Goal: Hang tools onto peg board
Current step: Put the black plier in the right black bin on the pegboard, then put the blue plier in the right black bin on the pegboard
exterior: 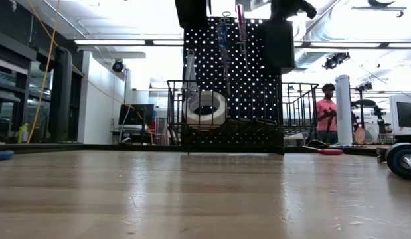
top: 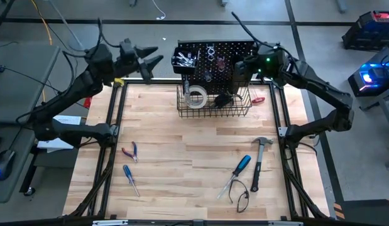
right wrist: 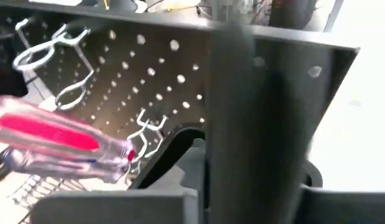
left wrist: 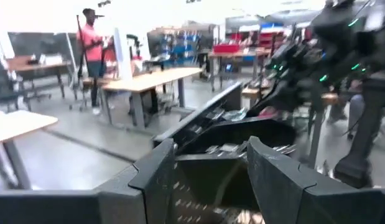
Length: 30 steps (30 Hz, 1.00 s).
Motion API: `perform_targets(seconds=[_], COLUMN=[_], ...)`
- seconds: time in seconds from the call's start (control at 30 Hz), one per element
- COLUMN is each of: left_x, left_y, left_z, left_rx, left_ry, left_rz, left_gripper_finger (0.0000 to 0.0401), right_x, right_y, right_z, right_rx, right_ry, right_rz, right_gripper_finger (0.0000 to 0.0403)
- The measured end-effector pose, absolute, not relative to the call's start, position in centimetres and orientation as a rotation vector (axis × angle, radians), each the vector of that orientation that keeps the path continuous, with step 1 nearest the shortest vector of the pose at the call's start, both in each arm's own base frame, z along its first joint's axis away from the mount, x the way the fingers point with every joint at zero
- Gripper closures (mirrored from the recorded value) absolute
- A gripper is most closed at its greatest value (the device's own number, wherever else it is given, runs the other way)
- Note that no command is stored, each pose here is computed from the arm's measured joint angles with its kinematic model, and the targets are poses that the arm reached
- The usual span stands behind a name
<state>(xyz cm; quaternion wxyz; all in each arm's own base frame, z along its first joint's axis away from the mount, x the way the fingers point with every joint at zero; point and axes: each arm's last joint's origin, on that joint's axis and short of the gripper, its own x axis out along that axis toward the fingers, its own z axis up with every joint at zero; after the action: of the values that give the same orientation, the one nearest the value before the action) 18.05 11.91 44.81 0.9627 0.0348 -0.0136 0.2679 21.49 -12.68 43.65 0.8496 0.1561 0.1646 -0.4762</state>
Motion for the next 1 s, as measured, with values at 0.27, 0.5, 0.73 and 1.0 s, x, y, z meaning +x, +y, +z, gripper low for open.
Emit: perform_targets(seconds=[0.27, 0.5, 0.73, 1.0], left_x=[19.3, 18.3, 18.6, 21.9], left_y=[16.5, 19.4, 21.8, 24.7], left_z=[42.0, 38.6, 34.0, 32.2], left_rx=[-0.095, -0.171, -0.136, -0.060], left_ry=[0.075, 0.167, 0.023, 0.037], left_rz=[0.368, 0.392, 0.379, 0.225], left_gripper_finger=[0.0219, 0.0219, 0.0219, 0.0219], right_x=[21.5, 21.5, 21.6, 21.6], right_y=[-12.7, -12.7, -12.6, -12.6], right_z=[43.8, 43.8, 44.0, 44.1], right_rx=[0.332, 0.330, 0.336, 0.346], right_ry=[0.334, 0.334, 0.315, 0.307], right_rz=[-0.996, -0.983, -0.951, -0.952], right_gripper_finger=[0.0306, 0.0272, 0.0267, 0.0266])
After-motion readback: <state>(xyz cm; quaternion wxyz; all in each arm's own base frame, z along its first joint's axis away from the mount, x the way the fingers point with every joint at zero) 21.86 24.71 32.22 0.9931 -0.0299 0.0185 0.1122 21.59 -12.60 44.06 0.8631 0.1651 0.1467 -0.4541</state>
